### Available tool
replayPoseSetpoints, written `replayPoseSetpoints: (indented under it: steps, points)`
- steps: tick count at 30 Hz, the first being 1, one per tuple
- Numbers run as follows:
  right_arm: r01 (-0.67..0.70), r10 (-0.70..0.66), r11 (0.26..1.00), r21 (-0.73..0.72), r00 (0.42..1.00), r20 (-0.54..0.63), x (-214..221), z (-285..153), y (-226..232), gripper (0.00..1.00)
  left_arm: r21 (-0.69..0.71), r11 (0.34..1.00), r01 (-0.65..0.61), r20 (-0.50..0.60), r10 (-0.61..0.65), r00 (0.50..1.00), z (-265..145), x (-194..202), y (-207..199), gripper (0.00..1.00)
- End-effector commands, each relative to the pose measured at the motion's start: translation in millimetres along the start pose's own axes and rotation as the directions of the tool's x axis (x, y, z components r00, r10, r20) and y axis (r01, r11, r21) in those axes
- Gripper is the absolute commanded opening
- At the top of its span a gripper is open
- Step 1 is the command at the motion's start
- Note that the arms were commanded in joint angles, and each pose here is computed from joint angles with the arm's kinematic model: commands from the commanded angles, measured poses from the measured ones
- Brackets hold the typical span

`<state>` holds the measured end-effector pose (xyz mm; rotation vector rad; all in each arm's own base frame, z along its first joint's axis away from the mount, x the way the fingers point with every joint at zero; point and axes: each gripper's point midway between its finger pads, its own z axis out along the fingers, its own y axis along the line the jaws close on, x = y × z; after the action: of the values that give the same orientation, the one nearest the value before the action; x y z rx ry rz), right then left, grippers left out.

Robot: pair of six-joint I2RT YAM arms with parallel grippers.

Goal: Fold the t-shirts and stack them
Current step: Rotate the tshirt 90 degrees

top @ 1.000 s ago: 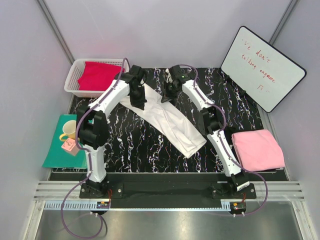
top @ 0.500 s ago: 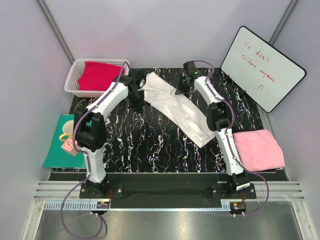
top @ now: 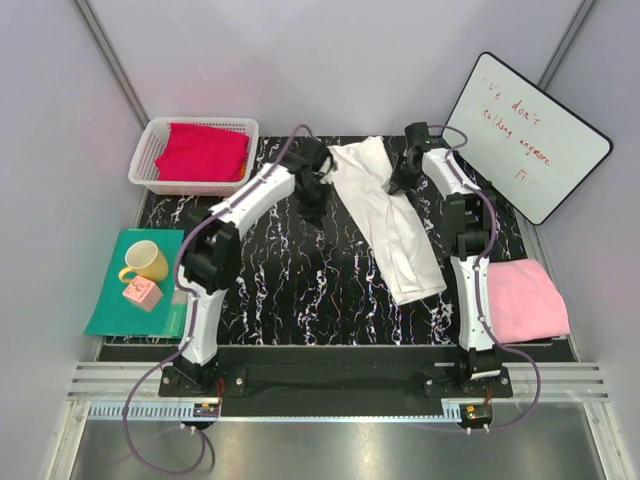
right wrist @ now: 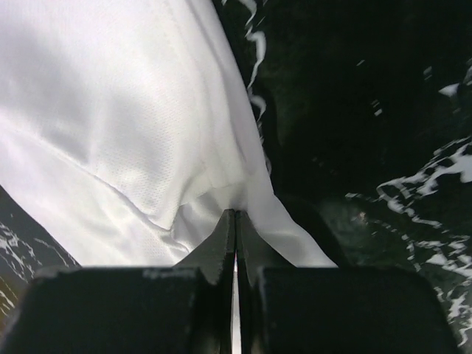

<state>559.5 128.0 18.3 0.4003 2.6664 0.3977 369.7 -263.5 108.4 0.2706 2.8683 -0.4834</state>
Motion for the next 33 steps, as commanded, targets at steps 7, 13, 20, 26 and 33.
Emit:
replayPoseSetpoints:
  steps: [7, 13, 20, 26, 33]
  points:
    - [0.140, -0.138, 0.987, -0.074, 0.990, 0.032, -2.5, -73.2, 38.5, 0.00, 0.213, 0.880, -0.425, 0.012, 0.433, 0.901, 44.8, 43.9, -147.6, 0.00]
    - [0.129, -0.126, 0.991, -0.032, 0.988, 0.089, -19.0, -109.6, 28.9, 0.00, 0.266, 0.828, -0.494, 0.028, 0.505, 0.862, 78.9, 70.3, -182.4, 0.00]
    - [0.120, -0.131, 0.988, 0.096, 0.984, 0.117, -28.0, -131.1, -0.5, 0.00, 0.341, 0.827, -0.448, -0.019, 0.482, 0.876, 116.8, 88.8, -192.8, 0.00]
    - [0.083, -0.106, 0.984, 0.157, 0.984, 0.142, -38.2, -144.3, -24.4, 0.00, 0.360, 0.836, -0.415, -0.060, 0.464, 0.884, 139.6, 94.7, -192.7, 0.00]
    - [0.092, -0.111, 0.986, 0.142, 0.986, 0.126, -34.7, -148.6, -24.5, 0.00, 0.213, 0.916, -0.340, -0.202, 0.381, 0.902, 129.5, 121.9, -121.7, 0.00]
